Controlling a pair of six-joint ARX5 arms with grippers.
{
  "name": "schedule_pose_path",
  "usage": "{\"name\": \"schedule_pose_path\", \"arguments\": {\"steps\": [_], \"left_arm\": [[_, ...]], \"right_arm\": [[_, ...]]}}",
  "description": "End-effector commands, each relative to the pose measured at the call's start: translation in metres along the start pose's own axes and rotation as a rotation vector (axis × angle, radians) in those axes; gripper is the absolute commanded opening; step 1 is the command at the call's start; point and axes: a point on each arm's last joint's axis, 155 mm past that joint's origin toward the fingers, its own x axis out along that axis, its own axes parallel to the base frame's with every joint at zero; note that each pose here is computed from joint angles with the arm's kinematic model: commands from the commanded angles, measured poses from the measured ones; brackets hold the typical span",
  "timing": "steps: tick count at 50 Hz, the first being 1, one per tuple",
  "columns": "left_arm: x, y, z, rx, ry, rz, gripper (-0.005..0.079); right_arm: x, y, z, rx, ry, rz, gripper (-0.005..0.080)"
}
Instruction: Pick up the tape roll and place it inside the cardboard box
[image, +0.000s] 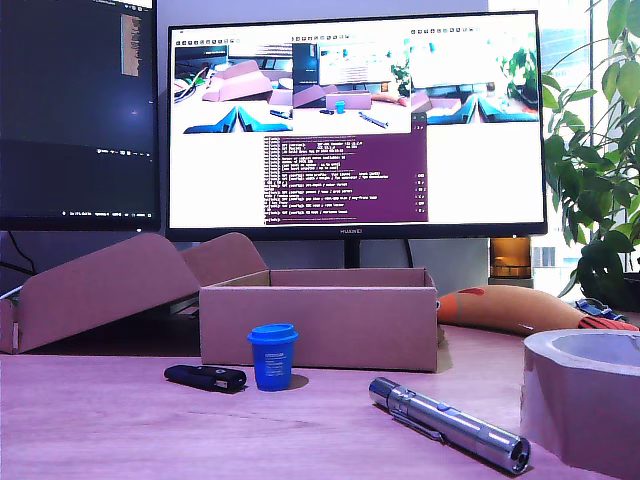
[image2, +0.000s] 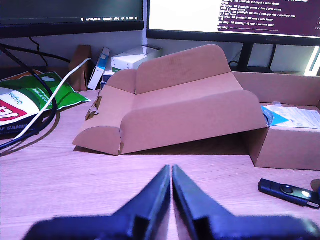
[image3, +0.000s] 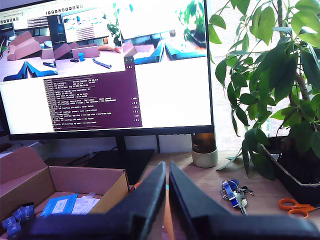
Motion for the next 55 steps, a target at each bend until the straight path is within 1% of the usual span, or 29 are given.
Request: {"name": "schedule_pose_path", "arguments": {"steps": [1,10,13,14,15,16,17,19,20,21,26,32,36,40,46,55], "left_arm": [[0.000,-0.020,0.018,-0.026,-0.087,-0.107,-0.0019],[-0.001,-0.021,0.018,-0.026,-0.085,-0.111,-0.0019],[-0.001,-0.023,0.018,-0.026,-0.084,-0.127,-0.0019],[-0.002,-0.031,0.017,-0.038,-0.076,-0.170,-0.0019],[-0.003,-0.036,0.016,-0.043,-0.072,-0.193,-0.0019],[-0.003,-0.036,0.016,-0.043,-0.070,-0.195,-0.0019],[-0.005,-0.047,0.013,-0.052,-0.055,-0.256,-0.0019],[-0.007,-0.056,0.010,-0.053,-0.040,-0.301,-0.0019],[-0.010,-0.065,0.008,-0.050,-0.027,-0.352,-0.0019],[-0.012,-0.072,0.006,-0.054,-0.017,-0.387,-0.0019],[-0.026,-0.102,-0.001,-0.058,0.024,-0.556,-0.0019],[-0.042,-0.127,-0.007,-0.047,0.058,-0.699,-0.0019],[-0.052,-0.140,-0.012,-0.039,0.082,-0.769,-0.0019],[-0.058,-0.148,-0.018,-0.035,0.109,-0.813,-0.0019],[-0.067,-0.158,-0.025,-0.025,0.140,-0.867,-0.0019],[-0.079,-0.170,-0.031,-0.005,0.159,-0.936,-0.0019]], "right_arm": [[-0.007,-0.003,-0.065,-0.020,0.249,-0.004,-0.0010],[-0.007,-0.003,-0.065,-0.020,0.249,-0.005,-0.0010],[-0.007,-0.002,-0.064,0.002,0.246,-0.001,-0.0010],[-0.007,0.000,-0.064,0.017,0.245,0.009,-0.0010],[-0.007,0.002,-0.064,0.037,0.244,0.013,-0.0010],[-0.007,0.002,-0.063,0.048,0.241,0.012,-0.0010],[-0.007,0.004,-0.063,0.069,0.240,0.023,-0.0010],[-0.007,0.009,-0.061,0.099,0.238,0.043,-0.0010],[-0.007,0.011,-0.061,0.100,0.237,0.054,-0.0010],[-0.007,0.012,-0.060,0.141,0.237,0.057,-0.0010],[-0.007,0.018,-0.052,0.218,0.221,0.081,-0.0010],[-0.009,0.033,-0.043,0.295,0.218,0.147,-0.0010],[-0.011,0.046,-0.039,0.315,0.236,0.210,-0.0010],[-0.013,0.055,-0.038,0.341,0.270,0.244,-0.0010],[-0.015,0.064,-0.044,0.357,0.370,0.264,-0.0010],[-0.016,0.082,-0.054,0.356,0.569,0.302,-0.0010]]}}
